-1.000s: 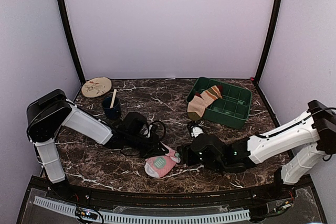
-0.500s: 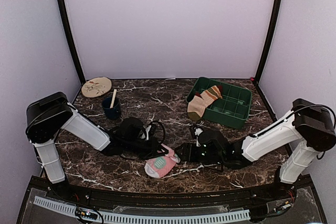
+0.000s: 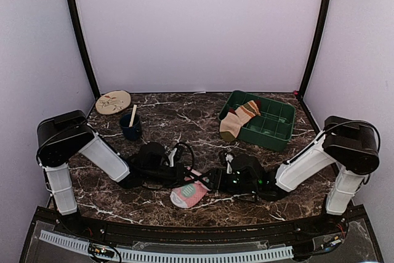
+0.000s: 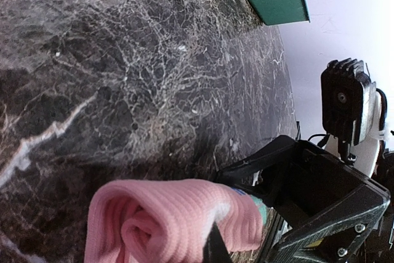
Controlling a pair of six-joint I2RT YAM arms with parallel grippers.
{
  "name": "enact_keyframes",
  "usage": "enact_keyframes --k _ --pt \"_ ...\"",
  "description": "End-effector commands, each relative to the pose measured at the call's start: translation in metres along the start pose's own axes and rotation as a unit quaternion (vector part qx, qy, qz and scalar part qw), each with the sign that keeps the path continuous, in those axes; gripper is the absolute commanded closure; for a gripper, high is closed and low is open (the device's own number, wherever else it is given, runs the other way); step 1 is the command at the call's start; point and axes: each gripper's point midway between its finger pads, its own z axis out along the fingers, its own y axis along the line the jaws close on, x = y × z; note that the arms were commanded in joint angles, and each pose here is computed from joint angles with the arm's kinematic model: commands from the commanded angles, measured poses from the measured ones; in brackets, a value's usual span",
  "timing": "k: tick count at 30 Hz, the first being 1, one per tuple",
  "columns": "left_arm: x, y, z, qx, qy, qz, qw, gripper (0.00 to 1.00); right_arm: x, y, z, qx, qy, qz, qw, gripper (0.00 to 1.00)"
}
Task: Roll the socks
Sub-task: Roll the sock at the center of the board.
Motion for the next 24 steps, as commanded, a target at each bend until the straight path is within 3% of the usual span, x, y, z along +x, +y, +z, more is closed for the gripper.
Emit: enact_keyframes --k 1,6,19,23,24 --pt "0.02 0.024 0.001 -0.025 0.02 -0.001 0.999 1.0 0.003 -0.005 0.002 -0.008 0.004 0.024 1.0 0.34" --pt "0.022 0.025 0.001 -0.017 0.017 -0.003 1.0 1.0 0.007 -0.01 0.005 -0.005 0.009 0.034 0.999 0.43" --pt "0.025 0.023 0.003 -0.001 0.017 -0.01 1.0 1.0 0.01 -0.016 0.006 -0.004 0.01 0.04 0.999 0.81" --pt "0.026 0.024 0.004 -0.002 0.023 -0.021 1.0 1.0 0.007 -0.011 0.007 -0.008 0.008 0.025 1.0 1.0" --pt "0.027 0.024 0.004 -0.003 0.025 -0.025 0.999 1.0 0.007 -0.01 0.007 -0.008 0.007 0.02 1.0 1.0"
